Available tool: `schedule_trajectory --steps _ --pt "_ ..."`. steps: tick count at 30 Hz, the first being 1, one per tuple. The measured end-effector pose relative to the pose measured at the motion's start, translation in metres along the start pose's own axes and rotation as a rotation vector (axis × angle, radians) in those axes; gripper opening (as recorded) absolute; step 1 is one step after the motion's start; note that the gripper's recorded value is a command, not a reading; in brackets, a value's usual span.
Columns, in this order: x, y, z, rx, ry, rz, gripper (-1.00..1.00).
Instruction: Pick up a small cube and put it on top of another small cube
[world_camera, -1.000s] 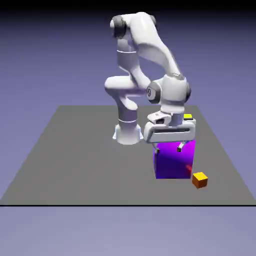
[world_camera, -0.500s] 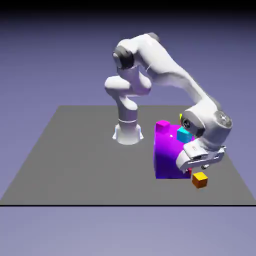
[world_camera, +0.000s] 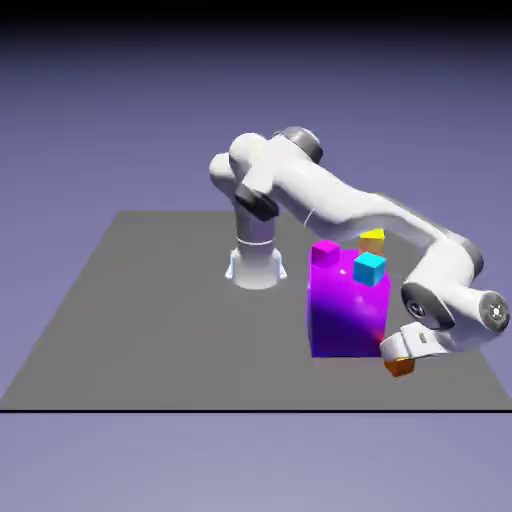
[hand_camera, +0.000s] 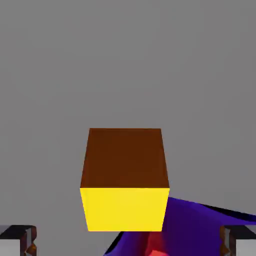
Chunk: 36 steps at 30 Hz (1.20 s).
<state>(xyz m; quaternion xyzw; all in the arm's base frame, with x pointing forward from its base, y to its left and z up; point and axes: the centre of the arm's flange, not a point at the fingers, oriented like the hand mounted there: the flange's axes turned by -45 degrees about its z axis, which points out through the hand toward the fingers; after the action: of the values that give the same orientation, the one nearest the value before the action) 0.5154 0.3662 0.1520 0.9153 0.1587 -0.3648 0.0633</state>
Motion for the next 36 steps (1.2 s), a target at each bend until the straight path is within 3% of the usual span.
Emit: schedule_trajectory --steps 4,5,7,11,13,19,36 --pt "0.014 0.000 0.063 0.000 0.000 0.000 0.00" --pt "0.014 0.000 0.065 0.000 0.000 0.000 -1.00" --pt "0.014 0.000 0.065 0.001 0.000 0.000 -1.00" --pt "0.000 0.000 0.001 0.002 0.000 0.000 -1.00" --pt "-0.032 -0.061 -0.001 -0.005 -0.009 -0.157 -1.00" --pt "-0.103 -0.079 -0.031 -0.071 -0.005 -0.249 -1.00" --pt "-0.280 -0.084 -0.052 -0.194 -0.016 -0.336 -1.00"
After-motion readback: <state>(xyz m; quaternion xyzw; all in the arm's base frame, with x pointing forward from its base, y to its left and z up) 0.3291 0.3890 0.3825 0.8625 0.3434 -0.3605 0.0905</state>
